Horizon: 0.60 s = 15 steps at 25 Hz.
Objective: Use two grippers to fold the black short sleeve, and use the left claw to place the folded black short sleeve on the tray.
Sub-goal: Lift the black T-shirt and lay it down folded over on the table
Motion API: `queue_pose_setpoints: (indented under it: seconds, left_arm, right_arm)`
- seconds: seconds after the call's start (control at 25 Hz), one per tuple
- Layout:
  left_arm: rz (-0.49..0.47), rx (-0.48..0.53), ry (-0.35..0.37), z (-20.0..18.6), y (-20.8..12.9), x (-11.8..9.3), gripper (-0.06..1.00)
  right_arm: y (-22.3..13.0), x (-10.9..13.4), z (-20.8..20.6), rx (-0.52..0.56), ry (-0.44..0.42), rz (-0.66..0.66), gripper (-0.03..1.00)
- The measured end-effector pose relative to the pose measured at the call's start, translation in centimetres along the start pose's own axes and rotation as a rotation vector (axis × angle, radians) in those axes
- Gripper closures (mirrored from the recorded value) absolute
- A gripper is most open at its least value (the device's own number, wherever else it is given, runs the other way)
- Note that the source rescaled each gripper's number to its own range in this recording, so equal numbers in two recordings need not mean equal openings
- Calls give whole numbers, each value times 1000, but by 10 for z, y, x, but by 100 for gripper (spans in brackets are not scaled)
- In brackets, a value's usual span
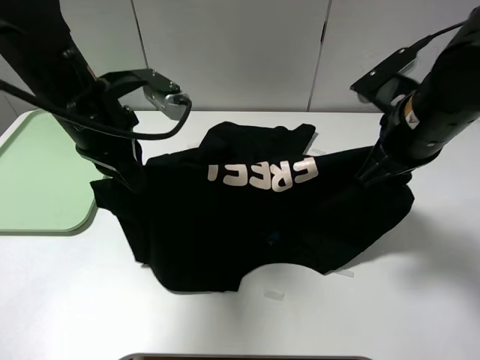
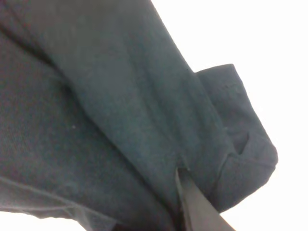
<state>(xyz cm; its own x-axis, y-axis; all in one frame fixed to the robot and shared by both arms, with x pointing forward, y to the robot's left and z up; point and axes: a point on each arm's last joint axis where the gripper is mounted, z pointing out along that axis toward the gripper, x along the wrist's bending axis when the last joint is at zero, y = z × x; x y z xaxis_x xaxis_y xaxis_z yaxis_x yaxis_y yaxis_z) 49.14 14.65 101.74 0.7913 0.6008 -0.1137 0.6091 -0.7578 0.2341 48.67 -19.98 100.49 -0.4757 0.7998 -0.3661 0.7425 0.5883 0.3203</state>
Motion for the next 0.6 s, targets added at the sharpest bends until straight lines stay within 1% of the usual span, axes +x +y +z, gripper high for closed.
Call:
queue_pose_setpoints:
  seconds: [0.08,0.24,0.36,0.52,0.6]
  left_arm:
    - [32,-60,16,-18,1,-16,94]
    - [85,-190,50,-52,-3,-41,94]
    - [86,-273,69,-77,-12,-51,94]
    - [98,-361,95,-105,-27,-61,94]
    - [104,-395,101,-117,-35,-67,94]
  right_arm:
    - [-4,-7,-23,-58,-2,44,97]
    - [-17,-19,-66,-183,-15,109,97]
    - [-34,-28,-98,-248,-34,142,97]
    - [-64,-35,-130,-273,-59,139,97]
    - [-80,-39,-146,-305,-70,138,97]
